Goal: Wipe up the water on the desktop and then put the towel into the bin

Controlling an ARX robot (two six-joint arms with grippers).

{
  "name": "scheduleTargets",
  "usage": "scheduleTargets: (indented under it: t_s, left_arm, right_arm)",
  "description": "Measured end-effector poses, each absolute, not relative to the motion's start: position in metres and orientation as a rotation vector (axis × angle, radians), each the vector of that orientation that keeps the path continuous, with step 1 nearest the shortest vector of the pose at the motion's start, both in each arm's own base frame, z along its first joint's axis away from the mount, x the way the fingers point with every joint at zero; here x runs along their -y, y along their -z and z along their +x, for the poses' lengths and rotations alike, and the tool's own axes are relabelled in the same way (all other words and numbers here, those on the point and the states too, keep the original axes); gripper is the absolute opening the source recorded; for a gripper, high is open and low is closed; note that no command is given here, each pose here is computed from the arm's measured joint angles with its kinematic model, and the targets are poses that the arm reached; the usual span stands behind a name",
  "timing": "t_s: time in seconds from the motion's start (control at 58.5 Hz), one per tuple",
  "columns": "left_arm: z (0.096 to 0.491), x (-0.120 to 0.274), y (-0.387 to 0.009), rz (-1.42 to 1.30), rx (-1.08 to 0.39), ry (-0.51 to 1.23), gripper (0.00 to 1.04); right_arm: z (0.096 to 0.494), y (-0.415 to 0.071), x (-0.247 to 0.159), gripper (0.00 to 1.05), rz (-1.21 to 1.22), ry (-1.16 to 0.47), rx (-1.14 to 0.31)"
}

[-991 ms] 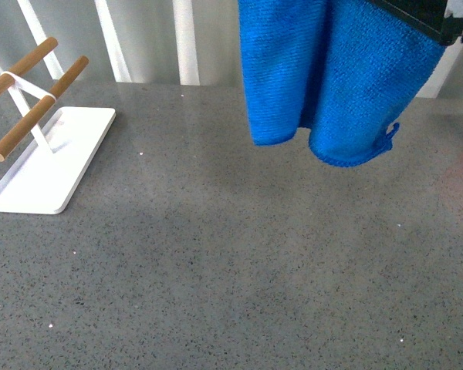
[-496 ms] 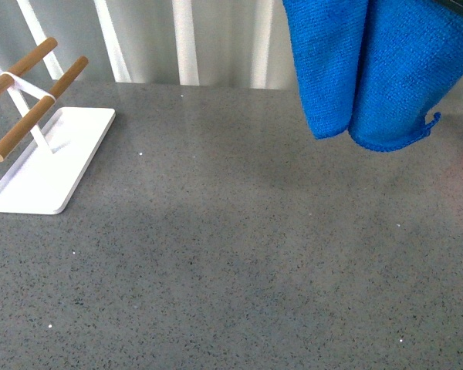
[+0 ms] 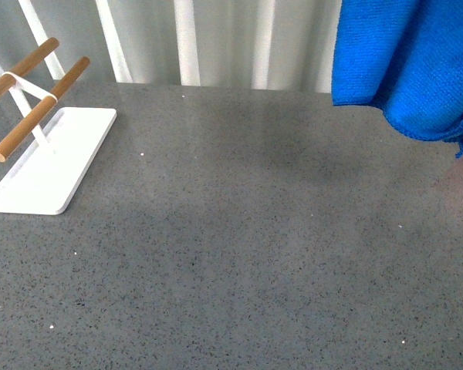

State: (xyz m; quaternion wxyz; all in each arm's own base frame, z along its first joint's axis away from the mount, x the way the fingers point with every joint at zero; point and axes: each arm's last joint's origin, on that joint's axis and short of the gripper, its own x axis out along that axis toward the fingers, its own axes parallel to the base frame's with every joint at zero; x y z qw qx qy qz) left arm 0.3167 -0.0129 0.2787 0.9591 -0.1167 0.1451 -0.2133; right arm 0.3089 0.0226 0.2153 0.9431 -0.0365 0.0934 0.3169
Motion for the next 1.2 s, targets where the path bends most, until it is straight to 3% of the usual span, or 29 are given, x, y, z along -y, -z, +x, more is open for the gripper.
scheduleTargets:
  t_s: [0.291,0.598,0.701,0.786,1.145,1.197]
  left_arm:
    - [0.230,-0.066,-0.239,-0.200,-0.338,0.331,0.98]
    - [0.174,-0.110,-0.225,-0.265,-0.334,0.202,0.98]
    - [0.158,-0.105,-0.219,-0.087,-0.137,0.007,0.80]
    - [0.144,-0.088,-0.216,-0.001,-0.022,-0.010,0.64]
    - [0.127,-0.041,-0.192,-0.003,-0.010,-0.018,0.03]
    - [0.125,-0.036,-0.190,-0.005,-0.007,-0.018,0.03]
  right_arm:
    - [0.311,-0.208,-0.011,0.04,-0.085,-0.601,-0.224]
    - [0.309,-0.203,-0.013,0.04,-0.095,-0.614,-0.233]
    - [0.309,-0.202,-0.013,0.04,-0.097,-0.614,-0.238]
    - [0.309,-0.199,-0.013,0.04,-0.098,-0.616,-0.245]
    - [0.310,-0.194,-0.017,0.04,-0.110,-0.606,-0.278]
    - [0.309,-0.193,-0.017,0.04,-0.115,-0.611,-0.282]
